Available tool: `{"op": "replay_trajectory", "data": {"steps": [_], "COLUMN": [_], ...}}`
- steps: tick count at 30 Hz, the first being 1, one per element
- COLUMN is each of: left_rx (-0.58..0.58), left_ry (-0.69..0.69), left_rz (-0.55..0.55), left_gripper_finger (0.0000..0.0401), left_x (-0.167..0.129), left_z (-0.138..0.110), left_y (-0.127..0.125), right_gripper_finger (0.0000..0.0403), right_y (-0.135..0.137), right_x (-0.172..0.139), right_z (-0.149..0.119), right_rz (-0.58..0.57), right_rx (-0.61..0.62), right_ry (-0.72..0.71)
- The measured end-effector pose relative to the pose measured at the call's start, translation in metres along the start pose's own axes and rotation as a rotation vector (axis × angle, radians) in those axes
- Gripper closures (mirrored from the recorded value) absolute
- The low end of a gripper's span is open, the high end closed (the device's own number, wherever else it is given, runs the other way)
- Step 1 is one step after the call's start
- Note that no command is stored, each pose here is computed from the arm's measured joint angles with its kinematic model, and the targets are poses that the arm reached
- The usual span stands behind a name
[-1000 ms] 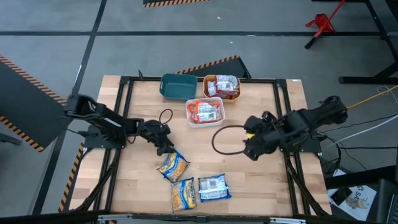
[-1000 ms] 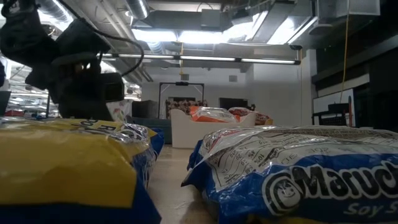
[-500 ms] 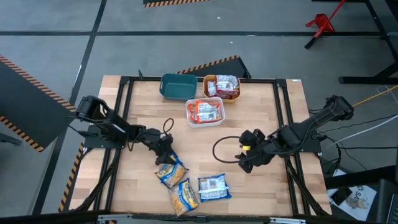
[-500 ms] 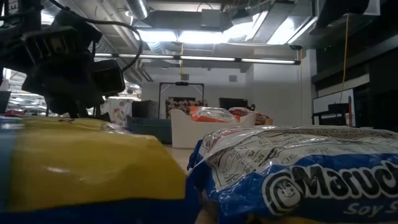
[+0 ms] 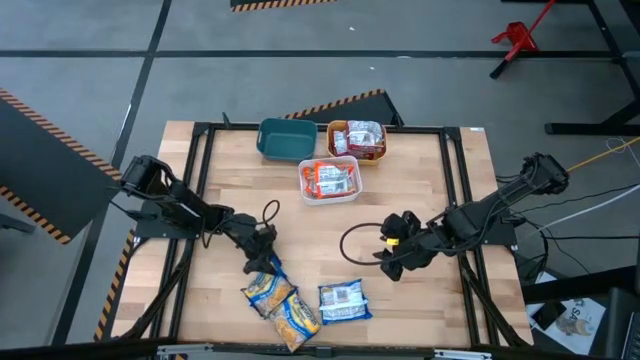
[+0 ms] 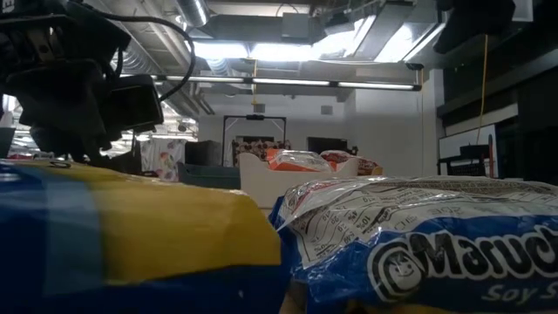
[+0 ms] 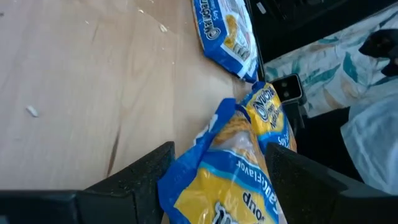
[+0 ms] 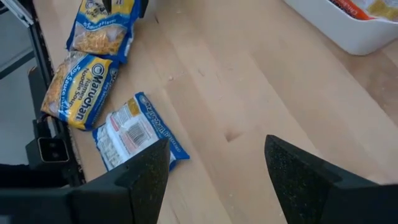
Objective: Sort Maruchan noodles
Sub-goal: Put the top right blue noodle pack into the blue bin
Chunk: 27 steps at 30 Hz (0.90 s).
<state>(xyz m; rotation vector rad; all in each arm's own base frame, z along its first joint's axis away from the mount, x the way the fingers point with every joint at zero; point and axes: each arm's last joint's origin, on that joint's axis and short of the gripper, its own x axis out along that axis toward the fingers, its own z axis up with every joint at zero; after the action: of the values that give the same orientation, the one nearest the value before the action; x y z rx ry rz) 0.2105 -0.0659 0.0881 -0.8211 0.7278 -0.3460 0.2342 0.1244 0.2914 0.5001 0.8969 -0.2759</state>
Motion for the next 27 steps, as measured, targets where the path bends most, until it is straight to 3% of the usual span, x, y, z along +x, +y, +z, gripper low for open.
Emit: {"op": "replay_trajectory", "data": {"steps": [9, 14, 19, 23, 27], "left_rx": [-0.018, -0.094, -0.152, -0.201, -0.282], "left_ry": [0.079, 0.097, 0.123, 0.232, 0.41], "left_rz": [-0.027, -0.028, -0.036, -0.109, -0.176], "left_gripper_finger": [0.0157, 0.0157, 0.0157, 0.0157, 0.0157], "left_x": [-0.001, -0.005, -0.011, -0.016, -0.026], "left_z": [-0.001, 0.002, 0.008, 0.009, 0.001], "left_y": [0.002, 0.003, 0.009, 0.014, 0.016], "right_gripper_finger": [0.0157, 0.0157, 0.0157, 0.0157, 0.0158], "right_y": [0.0, 0.001, 0.006, 0.009, 0.021], "right_x": [0.0, 0.012, 0.048, 0.079, 0.109], "right_z": [0.0, 0.008, 0.033, 0.049, 0.047], "right_rz": [-0.002, -0.001, 0.155, 0.286, 0.388], "right_rx": [-0.05, -0.131, -0.273, -0.249, -0.207], "right_ry": [-0.007, -0.052, -0.176, -0.178, -0.18]}}
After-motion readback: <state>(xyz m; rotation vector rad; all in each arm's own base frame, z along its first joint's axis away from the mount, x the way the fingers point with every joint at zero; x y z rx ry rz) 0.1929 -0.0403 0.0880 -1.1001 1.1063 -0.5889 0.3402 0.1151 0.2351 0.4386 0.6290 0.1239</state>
